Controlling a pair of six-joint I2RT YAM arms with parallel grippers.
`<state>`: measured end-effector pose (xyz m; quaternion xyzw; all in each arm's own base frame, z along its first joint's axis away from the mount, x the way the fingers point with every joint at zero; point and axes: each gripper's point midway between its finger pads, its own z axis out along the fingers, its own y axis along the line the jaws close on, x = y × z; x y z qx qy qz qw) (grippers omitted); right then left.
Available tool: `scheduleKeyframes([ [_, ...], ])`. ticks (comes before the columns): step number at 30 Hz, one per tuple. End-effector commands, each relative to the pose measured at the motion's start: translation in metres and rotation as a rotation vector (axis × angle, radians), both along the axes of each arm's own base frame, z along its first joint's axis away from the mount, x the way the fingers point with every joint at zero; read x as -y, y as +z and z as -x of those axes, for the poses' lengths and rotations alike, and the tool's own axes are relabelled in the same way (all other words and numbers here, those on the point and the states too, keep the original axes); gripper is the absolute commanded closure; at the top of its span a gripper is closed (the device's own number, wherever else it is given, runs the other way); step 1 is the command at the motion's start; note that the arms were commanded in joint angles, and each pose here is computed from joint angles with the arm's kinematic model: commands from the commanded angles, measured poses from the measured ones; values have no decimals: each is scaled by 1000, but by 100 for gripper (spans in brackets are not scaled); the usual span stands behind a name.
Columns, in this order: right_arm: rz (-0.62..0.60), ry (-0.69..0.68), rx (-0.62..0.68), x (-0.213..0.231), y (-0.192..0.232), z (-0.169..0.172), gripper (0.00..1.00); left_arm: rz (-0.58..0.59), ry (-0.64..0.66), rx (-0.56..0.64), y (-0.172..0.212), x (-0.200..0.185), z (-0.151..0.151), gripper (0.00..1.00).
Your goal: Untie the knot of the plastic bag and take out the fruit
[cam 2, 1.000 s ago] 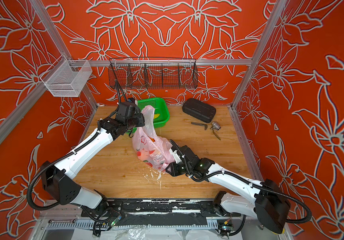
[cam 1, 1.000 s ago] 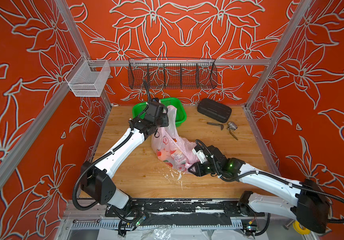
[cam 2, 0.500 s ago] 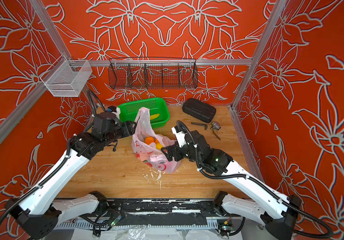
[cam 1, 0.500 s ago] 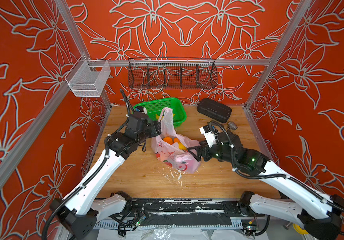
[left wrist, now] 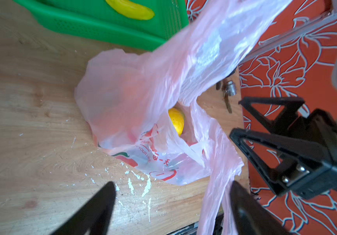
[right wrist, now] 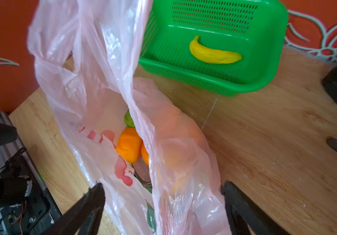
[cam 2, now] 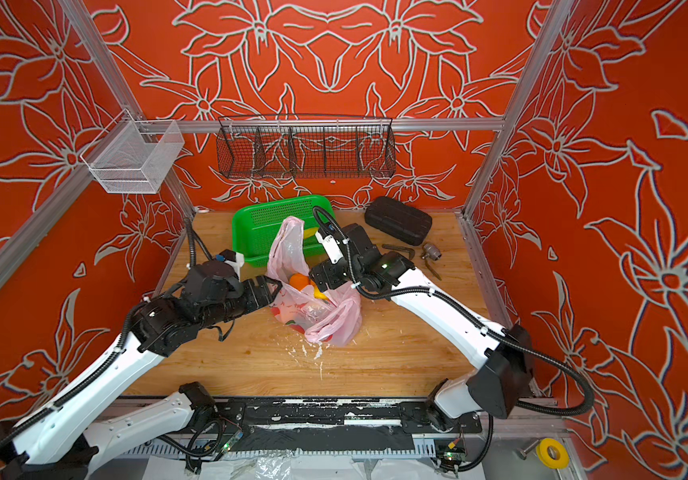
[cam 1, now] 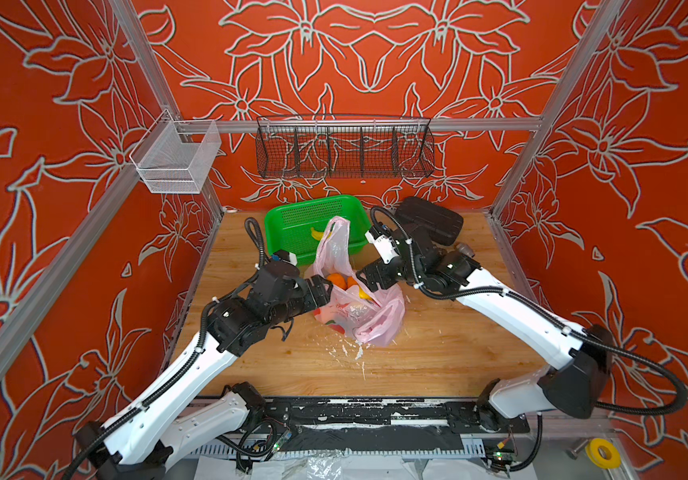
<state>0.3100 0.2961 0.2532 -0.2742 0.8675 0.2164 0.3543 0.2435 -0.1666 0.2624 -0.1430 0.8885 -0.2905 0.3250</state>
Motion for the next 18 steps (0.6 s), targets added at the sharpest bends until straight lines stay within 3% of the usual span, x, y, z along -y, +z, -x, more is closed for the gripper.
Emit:
scheduleKeyframes([
  [1,16,91,-33,-10,-6,3,10,30,23,-17,-6,12,-5,4],
  [10,53,73,-96,-18,-43,-10,21,-81,38,-56,-43,31,-38,3],
  [14,11,101,-116,-28,-52,-8,45,-111,20,-88,-58,42,-48,4],
  [18,-1,104,-141,-31,-59,-6,63,-150,6,-109,-66,44,-52,28],
])
